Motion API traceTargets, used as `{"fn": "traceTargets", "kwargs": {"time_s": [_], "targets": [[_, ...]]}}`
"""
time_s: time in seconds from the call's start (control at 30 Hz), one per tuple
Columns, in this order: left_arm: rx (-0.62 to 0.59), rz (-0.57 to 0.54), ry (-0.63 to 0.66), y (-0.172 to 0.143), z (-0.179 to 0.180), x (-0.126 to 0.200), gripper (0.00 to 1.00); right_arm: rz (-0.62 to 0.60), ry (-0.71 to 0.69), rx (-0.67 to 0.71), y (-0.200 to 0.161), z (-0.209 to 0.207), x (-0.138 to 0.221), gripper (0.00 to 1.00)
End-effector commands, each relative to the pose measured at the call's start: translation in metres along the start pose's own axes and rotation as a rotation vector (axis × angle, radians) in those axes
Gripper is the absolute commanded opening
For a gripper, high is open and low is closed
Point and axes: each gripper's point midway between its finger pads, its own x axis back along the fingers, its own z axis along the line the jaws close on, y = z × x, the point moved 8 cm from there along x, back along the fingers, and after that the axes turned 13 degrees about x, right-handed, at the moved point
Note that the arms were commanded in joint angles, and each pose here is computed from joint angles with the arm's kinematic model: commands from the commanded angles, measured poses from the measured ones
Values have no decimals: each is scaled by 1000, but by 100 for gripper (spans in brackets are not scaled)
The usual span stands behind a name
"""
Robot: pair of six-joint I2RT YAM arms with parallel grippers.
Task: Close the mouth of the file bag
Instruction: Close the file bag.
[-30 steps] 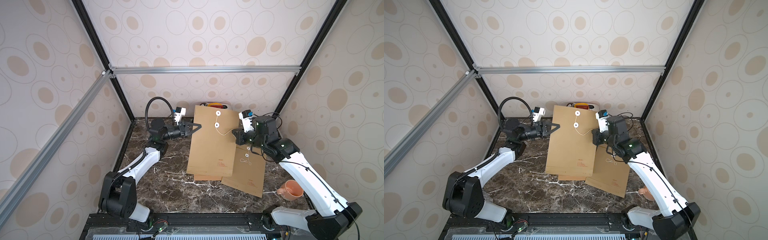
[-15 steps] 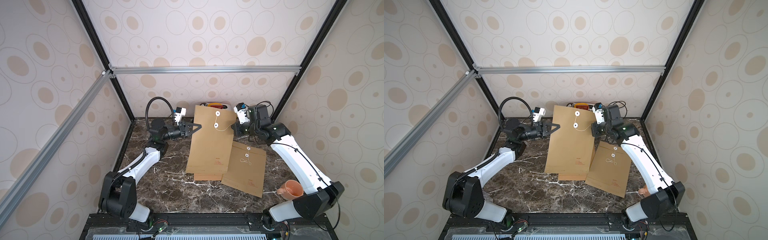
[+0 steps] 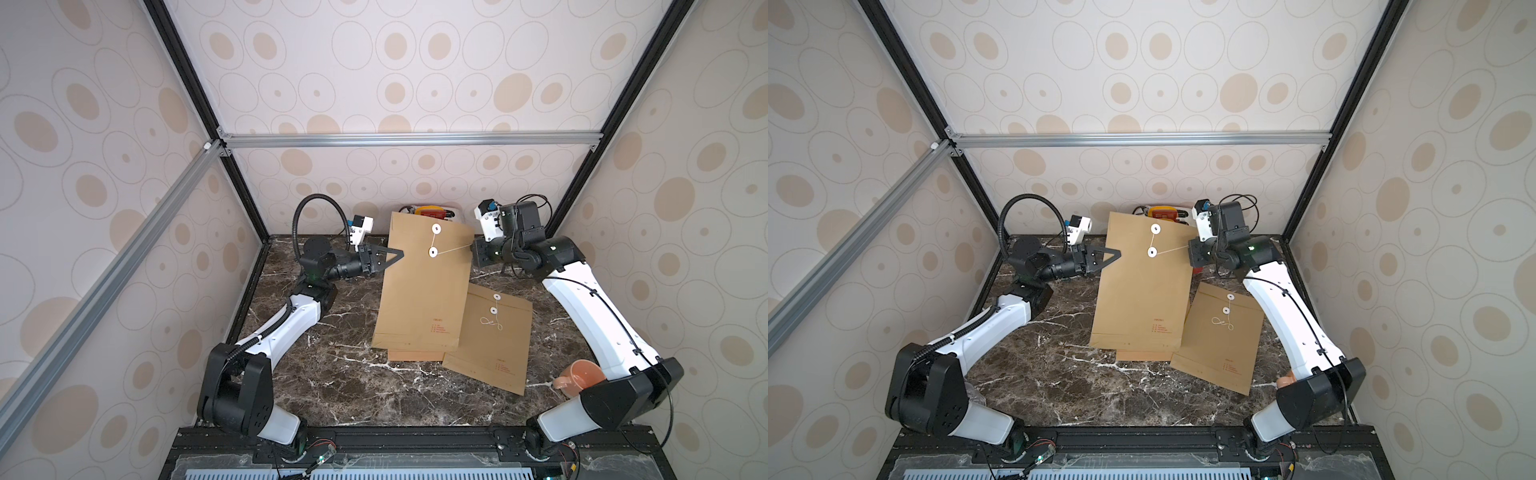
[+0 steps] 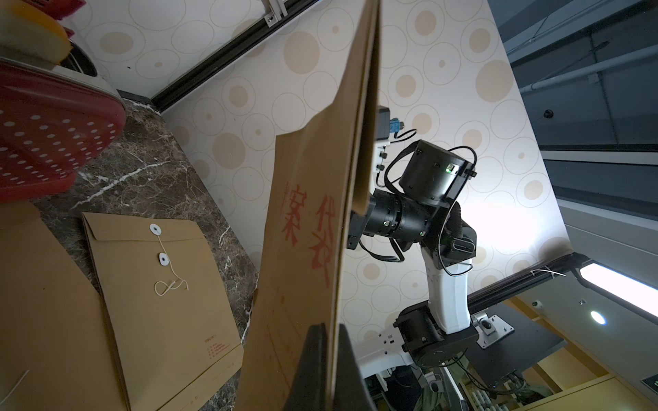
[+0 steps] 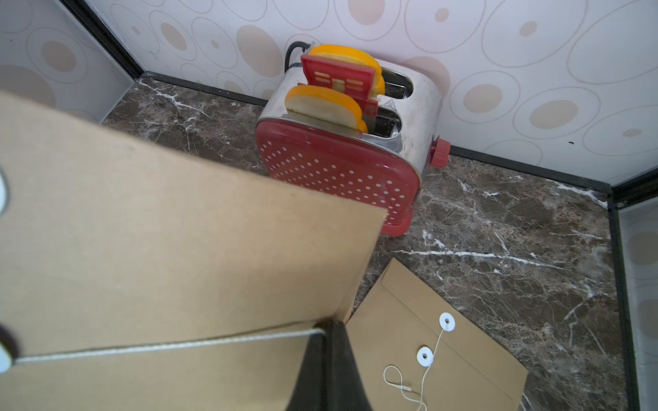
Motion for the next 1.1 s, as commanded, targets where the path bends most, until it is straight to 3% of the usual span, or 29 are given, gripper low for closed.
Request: {"fn": "traceTargets", "kwargs": {"time_s": [0.0, 0.43, 0.87, 1.07], "targets": [[-81, 17, -40, -3, -21, -1, 0, 5, -1, -5, 1, -2, 1, 0], [-75, 31, 95, -6, -5, 0, 0, -137, 133, -17, 19, 14, 18, 0], [-99, 63, 111, -12, -10, -1, 0, -160, 166, 15, 48, 12, -9, 0], [-90, 66, 120, -12, -7, -1, 0, -177, 202, 35, 56, 29, -11, 0]]}}
